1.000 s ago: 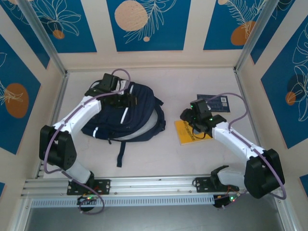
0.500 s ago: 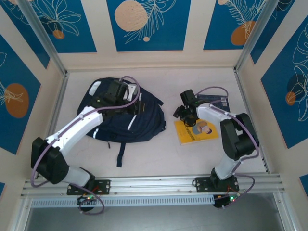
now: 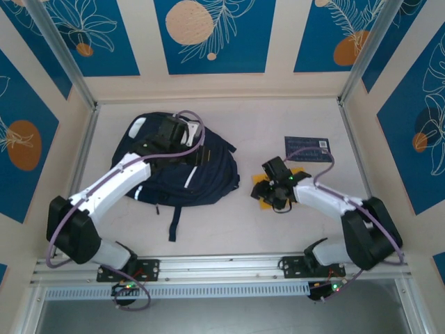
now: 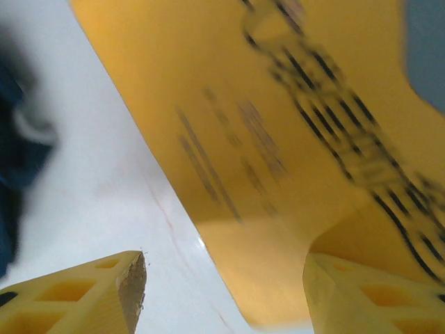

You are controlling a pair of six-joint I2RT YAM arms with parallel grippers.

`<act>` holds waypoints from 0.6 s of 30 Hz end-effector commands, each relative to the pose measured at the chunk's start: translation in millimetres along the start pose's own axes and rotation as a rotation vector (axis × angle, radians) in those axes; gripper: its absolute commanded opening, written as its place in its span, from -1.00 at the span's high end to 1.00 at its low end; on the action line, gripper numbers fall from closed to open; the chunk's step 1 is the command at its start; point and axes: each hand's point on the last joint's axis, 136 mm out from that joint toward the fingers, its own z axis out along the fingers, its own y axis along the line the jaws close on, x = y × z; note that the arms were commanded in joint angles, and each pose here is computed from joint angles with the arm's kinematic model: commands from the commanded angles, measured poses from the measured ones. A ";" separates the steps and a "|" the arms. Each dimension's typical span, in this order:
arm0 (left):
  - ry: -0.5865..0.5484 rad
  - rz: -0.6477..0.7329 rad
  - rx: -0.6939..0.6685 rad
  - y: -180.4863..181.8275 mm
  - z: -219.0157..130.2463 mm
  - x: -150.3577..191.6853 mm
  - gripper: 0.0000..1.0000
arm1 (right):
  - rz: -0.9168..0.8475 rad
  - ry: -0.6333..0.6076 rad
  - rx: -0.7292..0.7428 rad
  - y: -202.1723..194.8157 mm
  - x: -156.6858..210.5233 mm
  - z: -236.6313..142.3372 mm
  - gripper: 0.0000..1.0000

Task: Pack the student bag
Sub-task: Rotate the book at the center of the table.

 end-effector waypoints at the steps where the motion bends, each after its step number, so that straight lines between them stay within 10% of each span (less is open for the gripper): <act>1: 0.047 0.020 0.076 -24.3 16.3 -0.9 -0.01 | 0.040 -0.009 0.067 -31.2 11.0 -28.1 -0.30; 10: 0.252 0.179 0.217 -135.1 89.7 8.1 -0.05 | 0.568 -0.248 0.040 -92.0 -21.5 -56.2 -0.30; 18: 0.303 0.190 0.301 -155.7 190.1 12.2 -0.08 | 0.687 -0.298 -0.085 -90.2 -34.0 -51.4 -0.26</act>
